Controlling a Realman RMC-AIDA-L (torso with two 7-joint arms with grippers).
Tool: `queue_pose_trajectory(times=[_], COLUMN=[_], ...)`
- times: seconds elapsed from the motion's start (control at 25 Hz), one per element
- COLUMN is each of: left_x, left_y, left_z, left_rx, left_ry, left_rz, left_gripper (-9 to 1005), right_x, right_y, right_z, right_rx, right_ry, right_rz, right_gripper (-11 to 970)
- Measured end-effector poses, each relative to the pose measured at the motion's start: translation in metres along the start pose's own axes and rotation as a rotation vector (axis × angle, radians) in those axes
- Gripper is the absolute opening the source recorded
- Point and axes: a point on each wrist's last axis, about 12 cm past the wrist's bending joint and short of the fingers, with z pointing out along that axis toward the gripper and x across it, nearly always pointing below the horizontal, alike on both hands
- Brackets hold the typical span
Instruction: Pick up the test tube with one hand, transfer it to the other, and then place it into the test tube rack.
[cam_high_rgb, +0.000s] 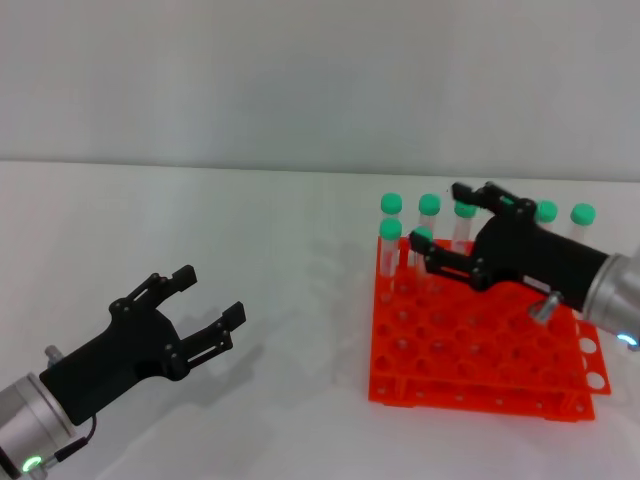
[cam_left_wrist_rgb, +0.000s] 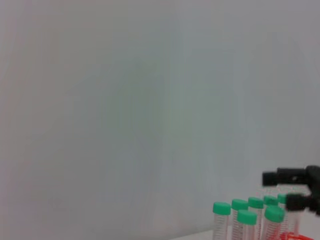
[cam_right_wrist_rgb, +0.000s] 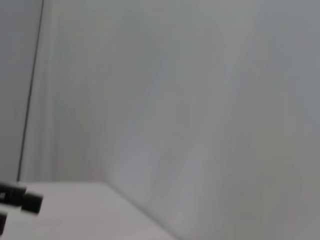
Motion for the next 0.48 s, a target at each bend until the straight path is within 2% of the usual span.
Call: queue_pose_trajectory(times=[0.12, 0.32, 0.48], left_x=[0.000, -0.002, -0.004], left_y=[0.001, 0.006, 0.010], left_z=[-0.002, -0.009, -0.014], left_rx=[-0.016, -0.087, -0.172], left_ry=[-0.008, -0.049, -0.111], left_rz=[0.011, 0.026, 0.038], left_gripper=[888, 888, 888], right_x=[0.000, 0.008, 0.019], right_y=[-0.005, -0.014, -0.022], right_z=[-0.019, -0.064, -0.108], right_rx=[0.042, 0.150, 0.270], right_ry=[-0.046, -0.099, -0.123], right_rz=[0.016, 0.050, 0.076], right_gripper=[790, 852, 848])
